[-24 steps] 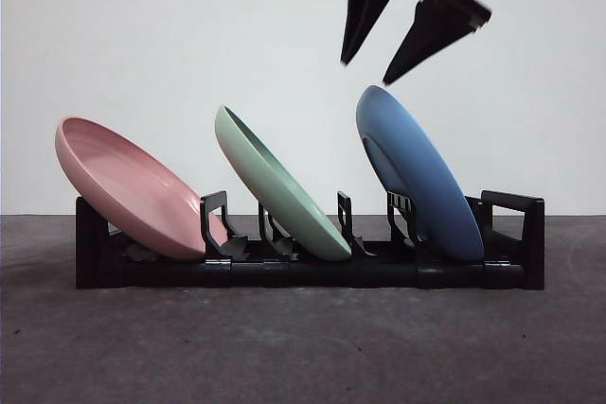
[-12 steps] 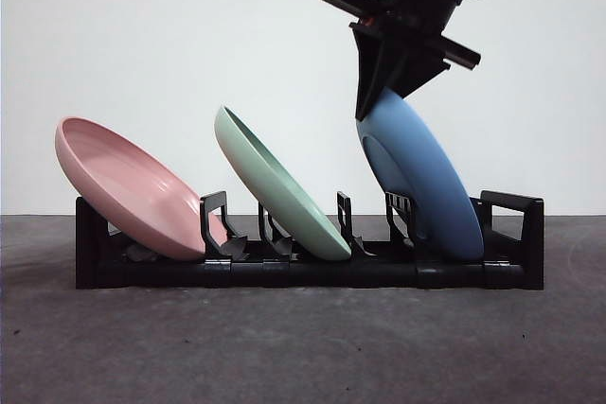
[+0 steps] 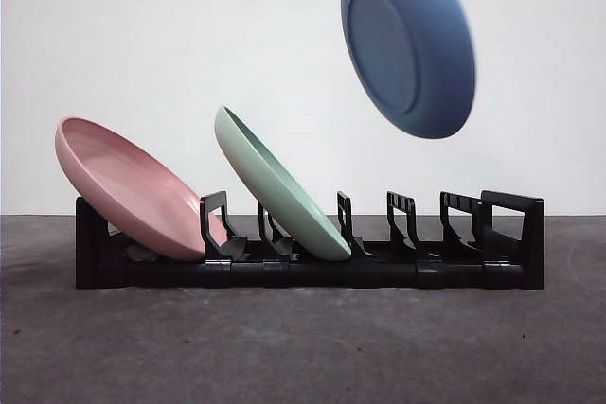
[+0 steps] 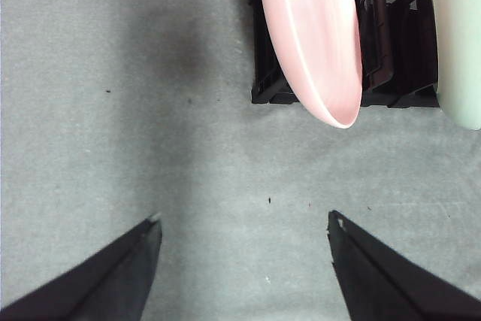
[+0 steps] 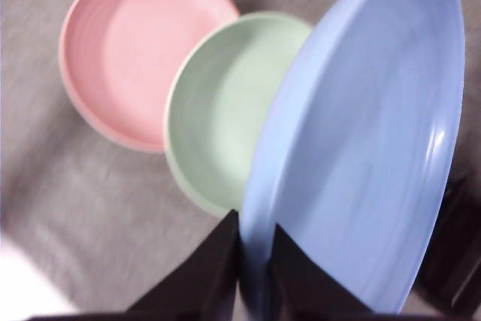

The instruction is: Place the plate

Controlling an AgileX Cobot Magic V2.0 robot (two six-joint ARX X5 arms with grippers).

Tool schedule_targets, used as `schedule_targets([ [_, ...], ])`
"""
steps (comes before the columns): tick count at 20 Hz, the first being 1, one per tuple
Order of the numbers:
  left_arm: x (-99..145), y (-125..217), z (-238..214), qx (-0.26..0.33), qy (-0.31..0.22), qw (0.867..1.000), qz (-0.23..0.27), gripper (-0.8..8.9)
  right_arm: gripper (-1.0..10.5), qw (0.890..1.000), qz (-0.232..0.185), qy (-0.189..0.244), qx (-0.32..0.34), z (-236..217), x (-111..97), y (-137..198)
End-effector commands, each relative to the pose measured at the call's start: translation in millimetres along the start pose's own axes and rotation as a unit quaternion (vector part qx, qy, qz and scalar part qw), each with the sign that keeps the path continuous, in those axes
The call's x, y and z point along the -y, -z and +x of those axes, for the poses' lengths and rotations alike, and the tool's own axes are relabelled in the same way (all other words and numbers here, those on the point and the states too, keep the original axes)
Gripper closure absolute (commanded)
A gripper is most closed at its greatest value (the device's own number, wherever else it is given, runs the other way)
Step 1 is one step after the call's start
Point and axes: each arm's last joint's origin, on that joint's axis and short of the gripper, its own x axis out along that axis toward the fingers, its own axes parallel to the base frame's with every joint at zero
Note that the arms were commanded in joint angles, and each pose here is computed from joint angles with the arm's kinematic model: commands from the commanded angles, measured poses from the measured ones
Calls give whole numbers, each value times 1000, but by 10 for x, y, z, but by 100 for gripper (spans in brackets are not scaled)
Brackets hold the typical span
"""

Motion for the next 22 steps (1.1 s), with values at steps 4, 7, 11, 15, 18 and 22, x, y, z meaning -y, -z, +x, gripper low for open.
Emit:
schedule_targets([
  [4,20,-57,-50,17,5,1000,5,469,937,994,-102,-15,27,-331,-495,251],
  [7,20,-56,-50,17,5,1000,5,469,937,987,-154,-10,50,-448,-705,607],
  [11,20,-57,-50,17,5,1000,5,469,937,976,-203,0,76,-449,-791,1184],
  [15,20,-58,-50,18,5,1000,6,469,937,960,-262,63,73,-291,-789,1762],
  [18,19,-59,-50,18,4,1000,6,469,937,936,-338,91,37,-64,-862,2129],
  [22,20,-65,-48,21,5,1000,6,470,937,895,-436,87,-32,278,-1053,2442],
])
